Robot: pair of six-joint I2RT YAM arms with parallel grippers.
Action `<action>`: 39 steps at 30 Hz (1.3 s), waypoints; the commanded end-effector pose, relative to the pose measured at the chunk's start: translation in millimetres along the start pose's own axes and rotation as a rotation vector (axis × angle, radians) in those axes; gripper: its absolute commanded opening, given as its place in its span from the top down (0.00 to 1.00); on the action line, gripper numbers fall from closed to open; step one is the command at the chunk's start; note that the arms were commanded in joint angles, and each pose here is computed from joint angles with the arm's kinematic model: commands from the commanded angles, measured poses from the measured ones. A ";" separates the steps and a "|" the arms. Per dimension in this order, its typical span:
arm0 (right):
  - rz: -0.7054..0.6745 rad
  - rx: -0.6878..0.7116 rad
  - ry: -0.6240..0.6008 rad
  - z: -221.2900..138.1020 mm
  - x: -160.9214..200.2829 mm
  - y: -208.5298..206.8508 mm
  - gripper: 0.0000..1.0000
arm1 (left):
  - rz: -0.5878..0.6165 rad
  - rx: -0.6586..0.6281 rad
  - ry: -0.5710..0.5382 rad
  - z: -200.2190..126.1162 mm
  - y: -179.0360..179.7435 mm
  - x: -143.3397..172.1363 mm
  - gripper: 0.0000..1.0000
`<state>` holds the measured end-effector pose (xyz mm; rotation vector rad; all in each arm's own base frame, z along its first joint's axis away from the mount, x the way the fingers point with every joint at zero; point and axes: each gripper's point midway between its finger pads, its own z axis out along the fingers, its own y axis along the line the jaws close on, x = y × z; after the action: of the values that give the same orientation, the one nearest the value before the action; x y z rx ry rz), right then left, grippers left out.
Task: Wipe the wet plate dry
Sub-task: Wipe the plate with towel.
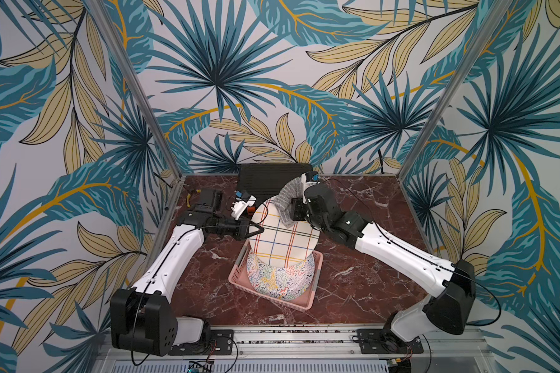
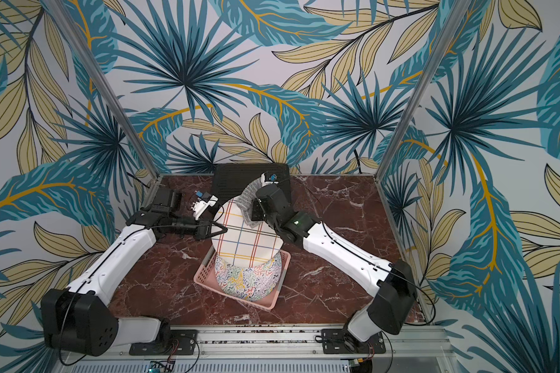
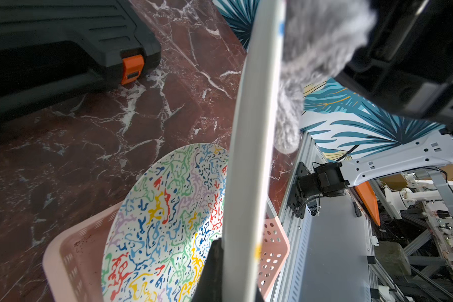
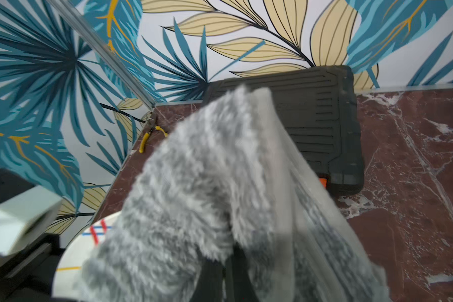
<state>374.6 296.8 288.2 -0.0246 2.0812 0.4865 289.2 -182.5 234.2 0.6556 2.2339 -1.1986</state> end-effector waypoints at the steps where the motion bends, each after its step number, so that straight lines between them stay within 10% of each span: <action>1: 0.042 0.162 -0.069 -5.2 -6.4 -33.4 1.00 | 0.083 0.063 -0.035 -4.4 -17.9 -9.7 1.00; 8: 0.033 0.194 -0.087 -18.9 5.6 -62.4 1.00 | 0.096 0.063 -0.040 -5.6 -19.7 -9.1 1.00; 21: -0.190 -0.168 0.098 9.2 48.9 88.3 1.00 | 0.084 0.068 -0.033 -3.4 -17.2 -8.9 1.00; 39: 0.062 0.127 0.115 -7.9 79.2 -81.9 1.00 | 0.095 0.082 -0.045 -5.8 -23.0 -9.2 1.00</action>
<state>351.5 235.2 211.7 0.0981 2.2002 0.4128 291.5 -177.9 225.7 0.6486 2.2608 -1.1527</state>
